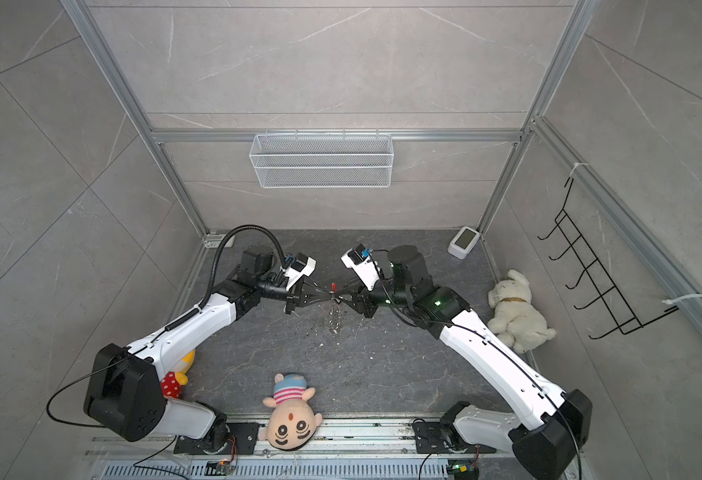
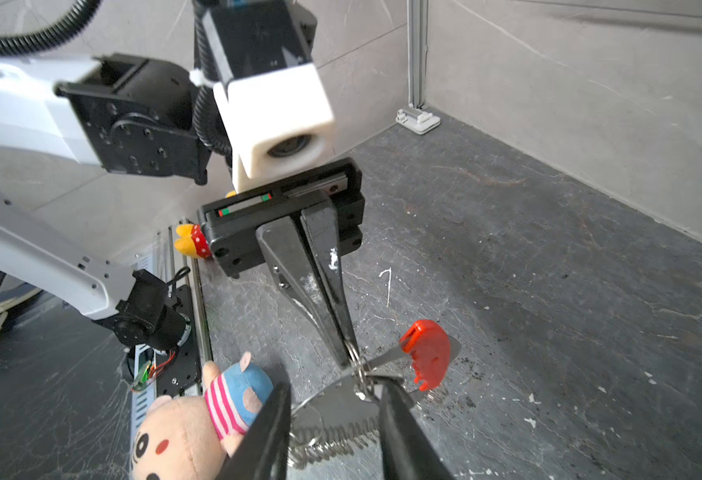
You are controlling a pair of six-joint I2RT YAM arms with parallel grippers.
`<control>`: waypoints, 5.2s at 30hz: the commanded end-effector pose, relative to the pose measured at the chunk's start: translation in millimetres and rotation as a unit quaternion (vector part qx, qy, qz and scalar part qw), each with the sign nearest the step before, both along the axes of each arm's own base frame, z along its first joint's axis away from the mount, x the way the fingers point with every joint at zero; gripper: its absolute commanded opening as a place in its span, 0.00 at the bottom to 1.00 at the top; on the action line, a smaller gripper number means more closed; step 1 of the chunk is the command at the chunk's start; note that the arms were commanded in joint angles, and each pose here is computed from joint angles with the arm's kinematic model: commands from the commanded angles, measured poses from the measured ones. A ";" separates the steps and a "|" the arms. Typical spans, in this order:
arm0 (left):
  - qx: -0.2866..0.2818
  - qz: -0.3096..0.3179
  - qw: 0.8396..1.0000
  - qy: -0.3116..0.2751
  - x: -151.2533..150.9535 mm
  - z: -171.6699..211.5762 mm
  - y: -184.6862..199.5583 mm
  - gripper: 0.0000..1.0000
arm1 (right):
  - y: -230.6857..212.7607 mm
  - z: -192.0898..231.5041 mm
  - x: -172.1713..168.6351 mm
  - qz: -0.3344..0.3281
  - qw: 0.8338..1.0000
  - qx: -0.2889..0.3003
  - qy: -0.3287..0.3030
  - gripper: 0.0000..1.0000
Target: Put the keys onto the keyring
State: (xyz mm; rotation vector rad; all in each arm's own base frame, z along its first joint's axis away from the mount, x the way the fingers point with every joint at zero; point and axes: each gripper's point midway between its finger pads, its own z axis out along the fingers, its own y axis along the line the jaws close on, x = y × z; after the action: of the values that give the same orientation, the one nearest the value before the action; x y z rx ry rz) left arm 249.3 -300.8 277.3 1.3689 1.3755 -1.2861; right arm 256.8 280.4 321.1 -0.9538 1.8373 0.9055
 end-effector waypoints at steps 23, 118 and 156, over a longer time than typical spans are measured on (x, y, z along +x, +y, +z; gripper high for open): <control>-0.078 -0.016 0.995 -0.056 -8.6 62.6 4.4 0.00 | 12.8 -14.7 19.3 0.042 0.997 0.039 0.053 0.32; -0.138 0.001 0.990 -0.023 3.9 75.5 5.8 0.00 | 11.4 18.1 21.5 0.032 0.999 0.028 -0.009 0.38; 0.081 0.044 0.986 -0.139 18.4 42.2 23.8 0.33 | 2.7 -21.7 37.5 0.002 0.992 -0.116 -0.039 0.00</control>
State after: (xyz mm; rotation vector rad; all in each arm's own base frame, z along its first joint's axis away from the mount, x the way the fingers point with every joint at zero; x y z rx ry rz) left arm 280.6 -289.7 350.4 1.3431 1.2687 -0.9961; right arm 291.5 285.6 303.9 -1.0573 1.9032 0.7715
